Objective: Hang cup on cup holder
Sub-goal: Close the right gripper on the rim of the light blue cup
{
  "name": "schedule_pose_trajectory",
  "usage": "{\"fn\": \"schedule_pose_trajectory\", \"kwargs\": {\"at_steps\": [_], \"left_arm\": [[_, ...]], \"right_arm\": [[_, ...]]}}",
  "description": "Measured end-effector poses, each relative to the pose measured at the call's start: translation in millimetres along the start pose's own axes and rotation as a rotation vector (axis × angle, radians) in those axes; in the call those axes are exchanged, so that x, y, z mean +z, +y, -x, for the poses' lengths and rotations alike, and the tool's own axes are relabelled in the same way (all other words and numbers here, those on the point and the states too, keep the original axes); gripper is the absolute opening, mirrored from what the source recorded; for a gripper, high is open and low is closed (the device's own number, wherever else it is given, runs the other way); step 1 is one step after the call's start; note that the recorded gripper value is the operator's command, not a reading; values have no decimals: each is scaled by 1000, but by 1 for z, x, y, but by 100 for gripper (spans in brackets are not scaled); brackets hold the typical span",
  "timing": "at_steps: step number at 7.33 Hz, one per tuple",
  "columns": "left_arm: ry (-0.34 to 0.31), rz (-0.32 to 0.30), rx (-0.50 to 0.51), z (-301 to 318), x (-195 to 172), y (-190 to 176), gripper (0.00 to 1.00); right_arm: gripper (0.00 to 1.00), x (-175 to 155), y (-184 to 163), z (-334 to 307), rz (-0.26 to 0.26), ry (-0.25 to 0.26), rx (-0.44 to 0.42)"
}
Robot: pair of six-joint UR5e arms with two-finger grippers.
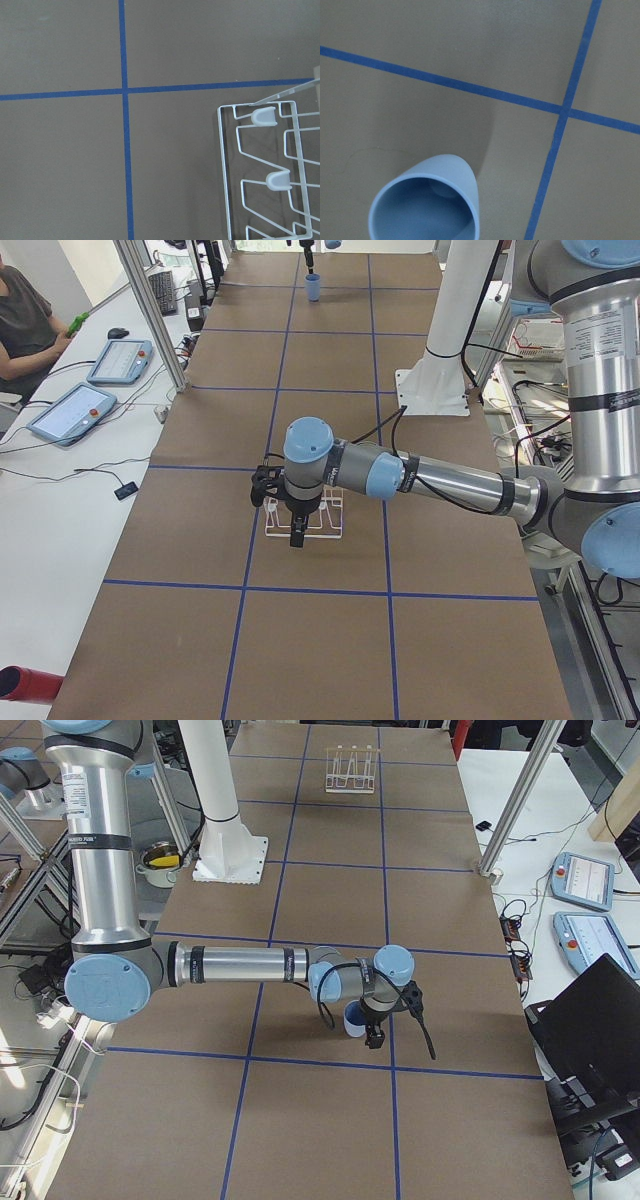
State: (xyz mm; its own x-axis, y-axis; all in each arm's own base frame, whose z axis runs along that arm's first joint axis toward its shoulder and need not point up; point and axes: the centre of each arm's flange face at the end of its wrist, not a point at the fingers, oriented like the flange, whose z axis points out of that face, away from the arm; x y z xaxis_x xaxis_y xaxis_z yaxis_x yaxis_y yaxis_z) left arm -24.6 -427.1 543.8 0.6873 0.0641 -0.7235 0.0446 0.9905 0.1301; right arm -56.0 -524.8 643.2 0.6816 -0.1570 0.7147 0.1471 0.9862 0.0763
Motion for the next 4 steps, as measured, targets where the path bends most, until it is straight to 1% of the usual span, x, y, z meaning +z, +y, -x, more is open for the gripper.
{"fn": "schedule_pose_trajectory", "kwargs": {"at_steps": [1,3,4], "left_arm": [[1,-1,1,0,0,0,98],[2,-2,2,-1,-1,0,98],[2,-3,2,-1,-1,0,98]], "right_arm": [[100,4,-3,8,-14,-7,25],[100,15,-1,6,-5,-6,42],[100,16,0,7,-5,-9,41]]}}
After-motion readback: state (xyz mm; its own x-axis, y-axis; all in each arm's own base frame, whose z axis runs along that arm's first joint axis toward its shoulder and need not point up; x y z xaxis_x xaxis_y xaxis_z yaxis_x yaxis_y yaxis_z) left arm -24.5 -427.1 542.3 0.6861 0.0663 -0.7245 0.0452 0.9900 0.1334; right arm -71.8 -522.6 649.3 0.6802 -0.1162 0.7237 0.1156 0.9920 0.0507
